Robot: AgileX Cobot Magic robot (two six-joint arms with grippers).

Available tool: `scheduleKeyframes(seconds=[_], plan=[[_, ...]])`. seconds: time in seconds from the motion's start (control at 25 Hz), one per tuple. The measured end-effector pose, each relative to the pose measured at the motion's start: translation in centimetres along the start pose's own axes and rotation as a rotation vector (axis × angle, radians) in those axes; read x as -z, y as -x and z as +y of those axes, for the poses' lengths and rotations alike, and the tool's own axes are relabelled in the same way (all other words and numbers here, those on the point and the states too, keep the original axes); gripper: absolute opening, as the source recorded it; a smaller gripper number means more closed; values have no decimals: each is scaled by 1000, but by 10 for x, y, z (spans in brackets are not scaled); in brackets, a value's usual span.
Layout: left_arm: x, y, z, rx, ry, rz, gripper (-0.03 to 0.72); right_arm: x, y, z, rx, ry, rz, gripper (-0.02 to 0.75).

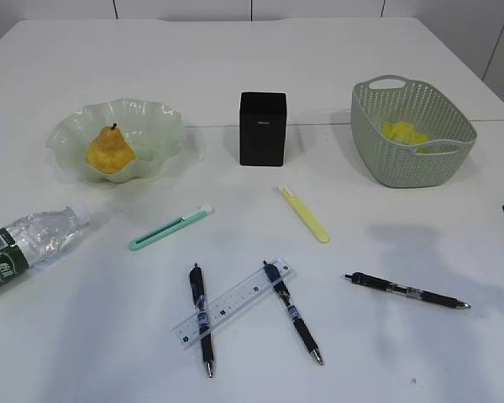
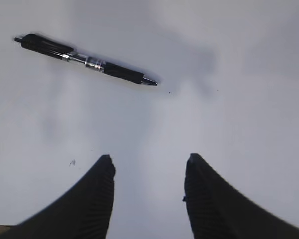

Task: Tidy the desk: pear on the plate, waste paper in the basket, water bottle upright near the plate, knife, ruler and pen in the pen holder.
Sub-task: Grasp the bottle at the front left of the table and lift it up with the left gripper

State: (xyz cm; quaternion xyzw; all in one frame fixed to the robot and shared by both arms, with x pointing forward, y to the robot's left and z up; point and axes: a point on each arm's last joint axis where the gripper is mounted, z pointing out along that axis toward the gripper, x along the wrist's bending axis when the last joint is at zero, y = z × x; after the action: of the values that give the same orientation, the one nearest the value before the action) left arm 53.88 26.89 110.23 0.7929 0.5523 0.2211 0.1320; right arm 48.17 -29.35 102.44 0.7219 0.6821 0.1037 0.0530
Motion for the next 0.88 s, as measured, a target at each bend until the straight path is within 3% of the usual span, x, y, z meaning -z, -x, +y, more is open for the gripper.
scheduleKeyframes(seconds=[0.28,0.88], plan=[[-25,5,1,-29,-77,-45,456,0,-1,1,-4,6,6,354],[-66,9,3,-159,-174,-83,467,0,-2,1,-18,6,24,354]])
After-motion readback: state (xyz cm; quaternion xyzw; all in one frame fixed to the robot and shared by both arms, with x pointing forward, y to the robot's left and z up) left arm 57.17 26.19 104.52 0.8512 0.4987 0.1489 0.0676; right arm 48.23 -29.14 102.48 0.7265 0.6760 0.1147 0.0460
